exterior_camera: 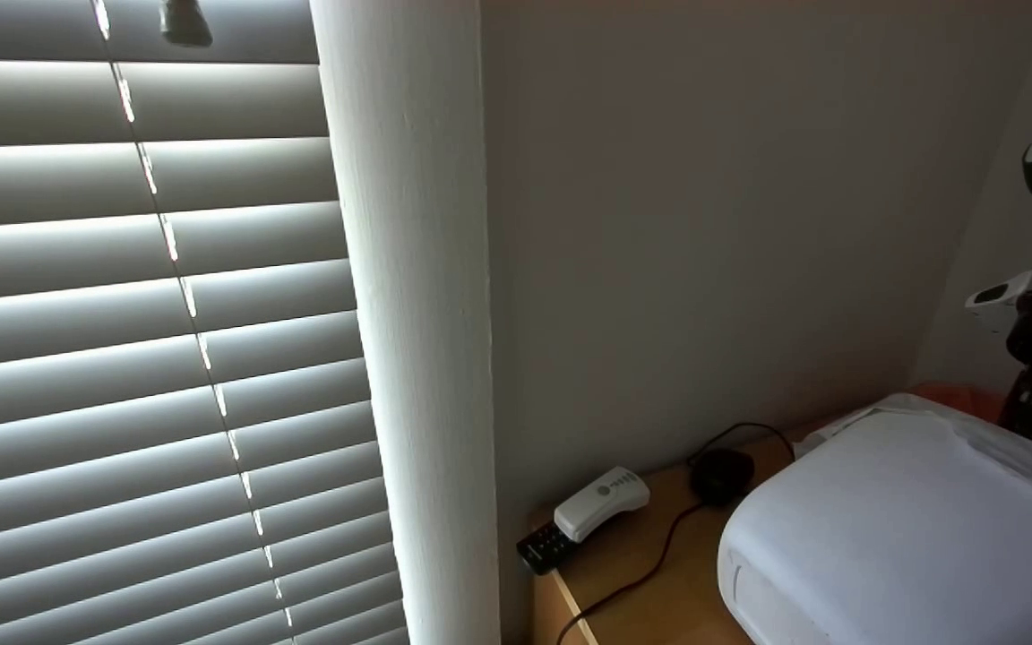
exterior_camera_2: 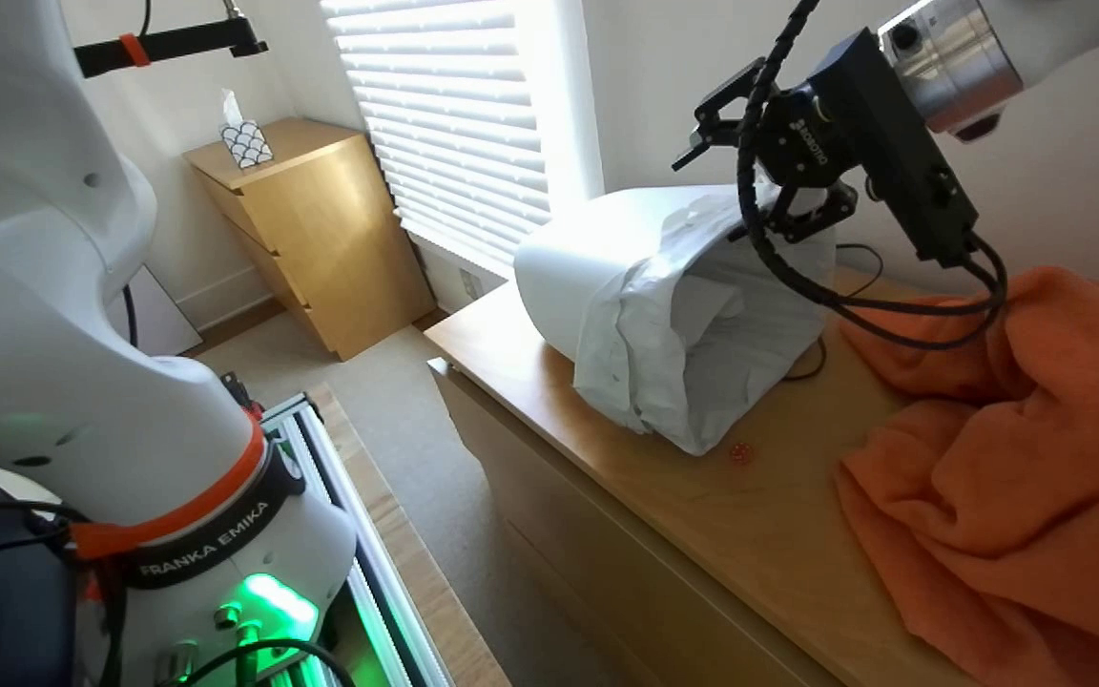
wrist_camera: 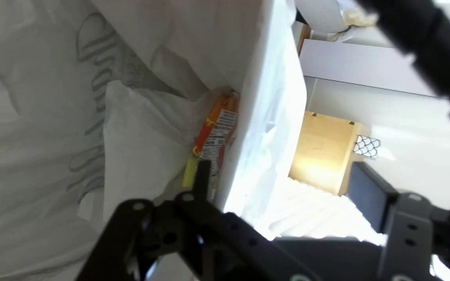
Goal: Place the white bin upright.
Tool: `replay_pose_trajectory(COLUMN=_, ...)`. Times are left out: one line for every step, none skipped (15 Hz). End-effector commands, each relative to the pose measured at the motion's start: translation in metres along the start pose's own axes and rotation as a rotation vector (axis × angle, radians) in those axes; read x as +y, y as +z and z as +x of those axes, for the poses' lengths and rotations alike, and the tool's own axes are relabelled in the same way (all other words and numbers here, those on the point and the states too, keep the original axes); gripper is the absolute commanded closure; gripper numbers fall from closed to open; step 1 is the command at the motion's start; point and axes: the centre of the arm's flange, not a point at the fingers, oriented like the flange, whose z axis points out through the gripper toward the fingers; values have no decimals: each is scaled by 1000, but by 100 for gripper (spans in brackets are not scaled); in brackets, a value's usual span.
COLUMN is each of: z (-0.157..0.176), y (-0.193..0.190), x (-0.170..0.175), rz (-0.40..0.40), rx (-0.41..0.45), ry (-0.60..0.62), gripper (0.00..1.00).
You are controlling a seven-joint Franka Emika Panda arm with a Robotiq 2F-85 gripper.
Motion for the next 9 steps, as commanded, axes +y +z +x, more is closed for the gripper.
replay_pose_trajectory(z=15, y=-4, x=7, rz=57, rx=0, ry=139, gripper=42)
replay_pose_trajectory(z=17, y=-6, x=8, rz=43, rx=11, ry=205, gripper=50)
replay_pose_trajectory(z=18, y=-6, x=8, rz=35, rx=17, ry=252, gripper=58)
replay_pose_trajectory(z=19, y=-7, x=7, rz=19, rx=19, ry=292, gripper=65)
replay_pose_trajectory(z=19, y=-9, x=5, rz=15, rx=15, ry=331, gripper=74)
replay_pose_trajectory(z=20, y=-10, x=1, rz=5, rx=14, ry=365, gripper=80)
replay_pose_trajectory(z=20, y=-11, x=-5, rz=0, rx=14, ry=394, gripper=87)
replay_pose_trajectory(z=22, y=-13, x=-8, rz=-9, rx=18, ry=421, gripper=96)
replay_pose_trajectory(z=23, y=-15, x=-12, rz=-13, rx=17, ry=442, gripper=99)
